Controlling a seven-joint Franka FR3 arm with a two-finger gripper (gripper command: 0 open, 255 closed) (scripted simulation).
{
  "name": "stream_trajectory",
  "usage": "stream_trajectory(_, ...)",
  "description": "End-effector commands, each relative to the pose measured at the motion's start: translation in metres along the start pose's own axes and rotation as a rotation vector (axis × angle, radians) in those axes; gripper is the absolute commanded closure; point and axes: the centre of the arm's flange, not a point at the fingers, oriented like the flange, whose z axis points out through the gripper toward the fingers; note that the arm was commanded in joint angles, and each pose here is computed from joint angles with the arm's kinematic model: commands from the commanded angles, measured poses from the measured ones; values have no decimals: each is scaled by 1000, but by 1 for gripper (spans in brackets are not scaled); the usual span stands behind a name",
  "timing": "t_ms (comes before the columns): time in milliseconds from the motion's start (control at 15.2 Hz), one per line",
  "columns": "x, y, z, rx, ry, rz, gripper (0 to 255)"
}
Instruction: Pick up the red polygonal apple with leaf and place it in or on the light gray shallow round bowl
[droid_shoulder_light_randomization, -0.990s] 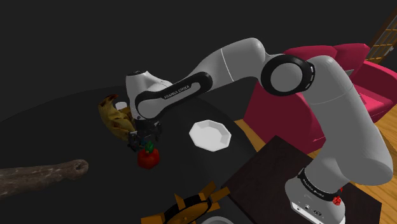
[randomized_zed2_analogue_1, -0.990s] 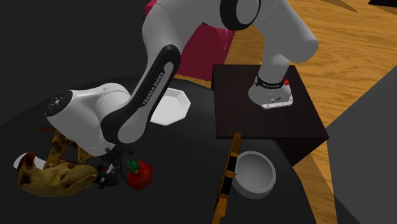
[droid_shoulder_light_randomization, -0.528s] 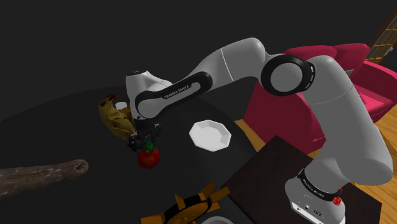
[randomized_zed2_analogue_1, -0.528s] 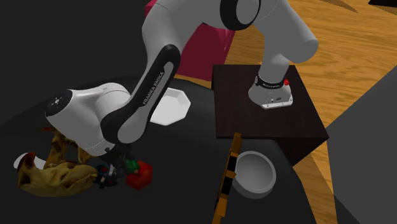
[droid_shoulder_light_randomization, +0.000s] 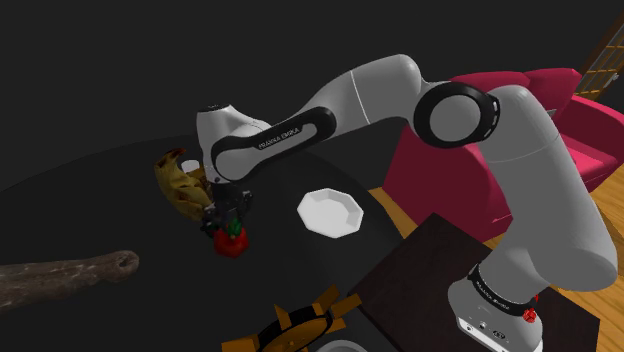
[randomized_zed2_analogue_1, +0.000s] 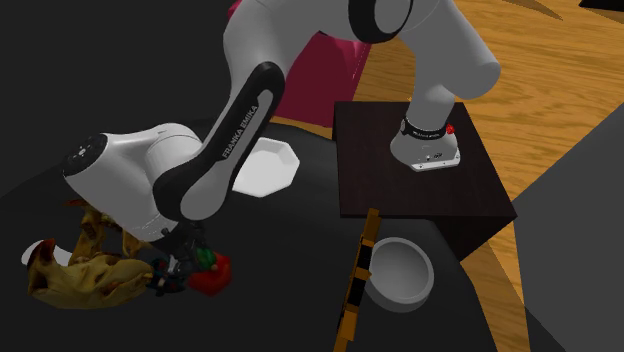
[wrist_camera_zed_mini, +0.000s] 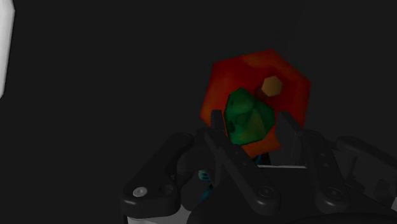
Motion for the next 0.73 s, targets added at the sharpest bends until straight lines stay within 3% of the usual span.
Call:
stream_trajectory(0, -2, -1, -10, 0, 0, 0, 255)
stream_trajectory(660, -10, -5, -63, 0, 0, 0, 255)
